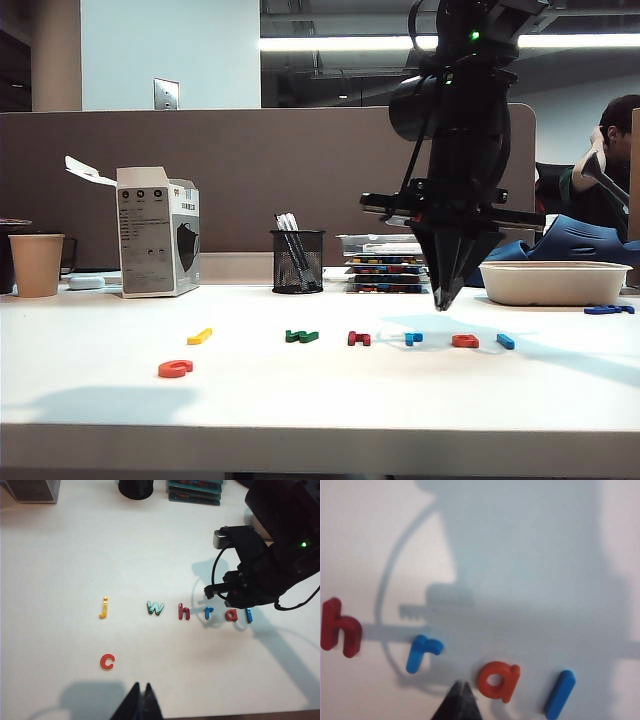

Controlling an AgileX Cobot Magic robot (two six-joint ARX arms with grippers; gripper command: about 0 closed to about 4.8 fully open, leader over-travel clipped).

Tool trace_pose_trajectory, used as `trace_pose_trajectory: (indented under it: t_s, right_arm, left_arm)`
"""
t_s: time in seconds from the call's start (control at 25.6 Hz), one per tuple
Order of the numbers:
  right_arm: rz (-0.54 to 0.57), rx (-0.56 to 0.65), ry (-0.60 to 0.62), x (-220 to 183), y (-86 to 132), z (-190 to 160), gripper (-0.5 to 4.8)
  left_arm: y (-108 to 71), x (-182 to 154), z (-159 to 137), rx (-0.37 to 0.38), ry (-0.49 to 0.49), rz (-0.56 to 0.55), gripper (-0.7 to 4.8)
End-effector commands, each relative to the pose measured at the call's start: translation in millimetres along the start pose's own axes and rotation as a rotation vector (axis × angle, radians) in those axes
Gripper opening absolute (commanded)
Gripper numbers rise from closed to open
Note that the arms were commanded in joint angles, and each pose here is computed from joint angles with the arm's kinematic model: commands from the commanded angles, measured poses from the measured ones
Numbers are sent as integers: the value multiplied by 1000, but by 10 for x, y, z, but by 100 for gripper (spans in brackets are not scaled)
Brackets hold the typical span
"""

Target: Select the appropriate letters from the row of letter magnets placed on the table to arrange into the word "car".

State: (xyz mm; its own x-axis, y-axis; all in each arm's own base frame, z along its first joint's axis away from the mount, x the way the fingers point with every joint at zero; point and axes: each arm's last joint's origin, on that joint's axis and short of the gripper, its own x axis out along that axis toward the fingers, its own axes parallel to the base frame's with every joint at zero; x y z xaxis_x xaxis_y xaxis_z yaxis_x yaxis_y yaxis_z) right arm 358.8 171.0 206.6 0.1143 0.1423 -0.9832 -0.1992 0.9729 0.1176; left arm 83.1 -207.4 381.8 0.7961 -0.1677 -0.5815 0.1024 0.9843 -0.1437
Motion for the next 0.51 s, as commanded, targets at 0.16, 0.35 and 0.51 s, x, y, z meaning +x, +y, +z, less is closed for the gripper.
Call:
trace_pose_trajectory:
  t_s: [0.16, 0.35, 0.51]
  right_arm:
    - [-26, 17, 36, 19, -39, -54, -6]
    - [-30, 18, 46, 96, -54, -90, -6]
    - [-29, 17, 30, 96, -53, -75, -6]
  left_arm:
    - [9, -8, 11, 2, -10, 5, -5]
    - [9, -8, 10, 2, -10, 4, -5]
    - [9, -8, 11, 2, -10, 5, -5]
